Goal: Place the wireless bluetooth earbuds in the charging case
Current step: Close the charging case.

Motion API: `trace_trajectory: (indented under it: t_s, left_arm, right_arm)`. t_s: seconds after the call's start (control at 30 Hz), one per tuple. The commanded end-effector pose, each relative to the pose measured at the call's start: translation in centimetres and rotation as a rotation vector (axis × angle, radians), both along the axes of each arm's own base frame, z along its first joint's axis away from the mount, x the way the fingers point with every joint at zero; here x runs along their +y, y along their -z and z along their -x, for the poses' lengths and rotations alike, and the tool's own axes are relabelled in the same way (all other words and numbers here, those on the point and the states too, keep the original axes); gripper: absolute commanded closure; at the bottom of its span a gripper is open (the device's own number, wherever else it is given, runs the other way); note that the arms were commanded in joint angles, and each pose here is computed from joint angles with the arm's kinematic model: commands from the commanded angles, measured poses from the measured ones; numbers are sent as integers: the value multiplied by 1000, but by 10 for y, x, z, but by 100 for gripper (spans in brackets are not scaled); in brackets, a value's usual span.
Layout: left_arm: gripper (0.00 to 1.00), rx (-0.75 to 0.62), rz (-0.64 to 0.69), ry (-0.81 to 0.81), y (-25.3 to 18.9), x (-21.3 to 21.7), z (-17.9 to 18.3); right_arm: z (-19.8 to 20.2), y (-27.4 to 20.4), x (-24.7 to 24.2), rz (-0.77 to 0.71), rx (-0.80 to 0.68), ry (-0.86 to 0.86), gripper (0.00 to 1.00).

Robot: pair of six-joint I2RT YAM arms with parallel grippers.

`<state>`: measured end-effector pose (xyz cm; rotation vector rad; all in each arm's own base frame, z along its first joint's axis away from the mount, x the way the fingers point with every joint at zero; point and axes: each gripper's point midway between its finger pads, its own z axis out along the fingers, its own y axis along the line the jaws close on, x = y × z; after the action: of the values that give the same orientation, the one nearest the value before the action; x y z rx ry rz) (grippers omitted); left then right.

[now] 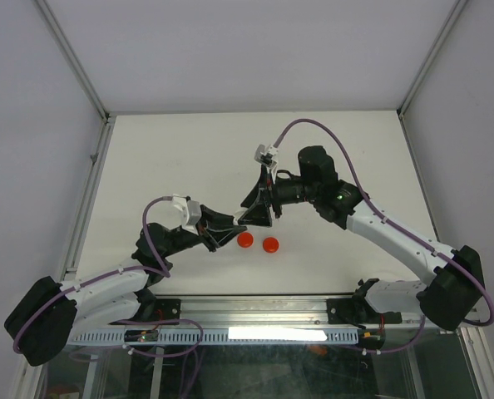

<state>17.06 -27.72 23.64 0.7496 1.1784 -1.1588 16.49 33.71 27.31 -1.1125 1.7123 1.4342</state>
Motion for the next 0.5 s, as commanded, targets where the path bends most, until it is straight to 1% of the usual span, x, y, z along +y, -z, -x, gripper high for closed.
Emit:
trace_trajectory:
  t_s: [0.0, 0.2, 0.23, 0.33, 0.47]
  left_arm:
    - [100, 54, 20, -66, -4, 2, -14]
    - [100, 121, 13, -66, 7, 1, -16]
    - [100, 137, 14, -66, 9, 1, -16]
    - [100, 181, 21, -77, 14, 2, -17]
    - [100, 301, 30, -122, 29, 7, -22]
  right_arm:
    - [33, -17, -6, -45, -19, -141, 34]
    - [33, -14, -11, -31, -44, -122, 34]
    - [26, -13, -14, -26, -48, -97, 34]
    - [22, -8, -17, -2, -59, -70, 34]
    - [5, -2, -25, 37, -102, 58, 32]
